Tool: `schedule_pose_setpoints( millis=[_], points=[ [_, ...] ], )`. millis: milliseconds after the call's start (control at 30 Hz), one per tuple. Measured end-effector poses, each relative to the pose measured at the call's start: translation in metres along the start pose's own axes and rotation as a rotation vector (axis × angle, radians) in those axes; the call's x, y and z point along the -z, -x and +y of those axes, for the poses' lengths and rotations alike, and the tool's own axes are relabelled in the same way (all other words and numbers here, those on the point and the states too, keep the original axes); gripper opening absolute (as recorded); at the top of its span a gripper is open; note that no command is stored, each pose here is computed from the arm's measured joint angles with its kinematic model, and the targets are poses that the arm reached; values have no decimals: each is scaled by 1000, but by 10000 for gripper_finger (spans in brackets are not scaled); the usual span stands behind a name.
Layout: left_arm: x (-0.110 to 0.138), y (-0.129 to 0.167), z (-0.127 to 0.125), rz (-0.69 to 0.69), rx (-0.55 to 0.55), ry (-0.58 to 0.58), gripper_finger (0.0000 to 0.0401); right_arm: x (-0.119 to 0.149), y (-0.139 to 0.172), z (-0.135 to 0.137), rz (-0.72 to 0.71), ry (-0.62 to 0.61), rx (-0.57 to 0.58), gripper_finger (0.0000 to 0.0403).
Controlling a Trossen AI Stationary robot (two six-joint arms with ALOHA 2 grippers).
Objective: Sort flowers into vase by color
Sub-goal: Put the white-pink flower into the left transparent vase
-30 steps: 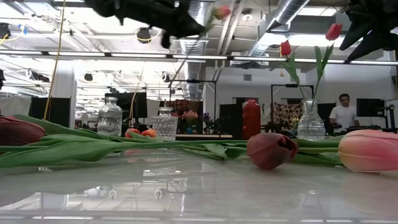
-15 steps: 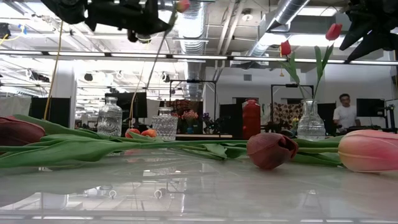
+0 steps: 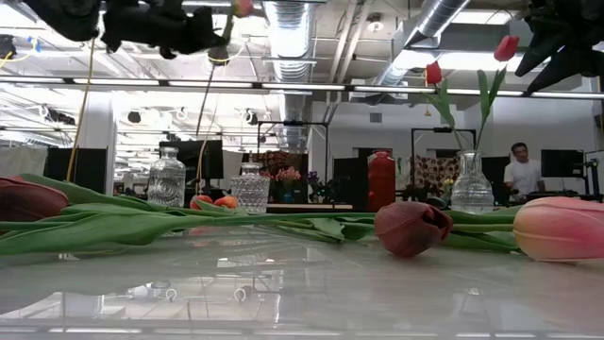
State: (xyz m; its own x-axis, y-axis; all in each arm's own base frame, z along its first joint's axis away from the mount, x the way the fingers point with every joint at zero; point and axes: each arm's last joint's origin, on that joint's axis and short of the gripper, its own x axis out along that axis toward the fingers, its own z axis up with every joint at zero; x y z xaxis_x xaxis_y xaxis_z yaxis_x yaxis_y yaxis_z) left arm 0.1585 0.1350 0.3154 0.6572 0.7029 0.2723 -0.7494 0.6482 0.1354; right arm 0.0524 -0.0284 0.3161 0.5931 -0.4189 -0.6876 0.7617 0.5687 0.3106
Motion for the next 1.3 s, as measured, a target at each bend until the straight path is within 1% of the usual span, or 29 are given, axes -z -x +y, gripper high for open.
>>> schedule_pose_setpoints(
  millis=[100,267,400,500,800,1300],
  points=[
    [-1,10,6,-17,-43,-16,0,0,0,0,0,0,0,249],
    [1,27,10,-35,-84,-46,0,0,0,0,-1,0,0,249],
    [7,37,11,-35,-89,-52,0,0,0,0,-1,0,0,249],
    [11,43,11,-25,-113,-53,0,0,0,0,-1,0,0,249],
    [25,48,10,7,-115,-57,0,-1,0,0,-16,0,20,249],
    [33,49,9,72,-111,-67,1,-1,0,-1,-19,-1,24,249]
  ],
)
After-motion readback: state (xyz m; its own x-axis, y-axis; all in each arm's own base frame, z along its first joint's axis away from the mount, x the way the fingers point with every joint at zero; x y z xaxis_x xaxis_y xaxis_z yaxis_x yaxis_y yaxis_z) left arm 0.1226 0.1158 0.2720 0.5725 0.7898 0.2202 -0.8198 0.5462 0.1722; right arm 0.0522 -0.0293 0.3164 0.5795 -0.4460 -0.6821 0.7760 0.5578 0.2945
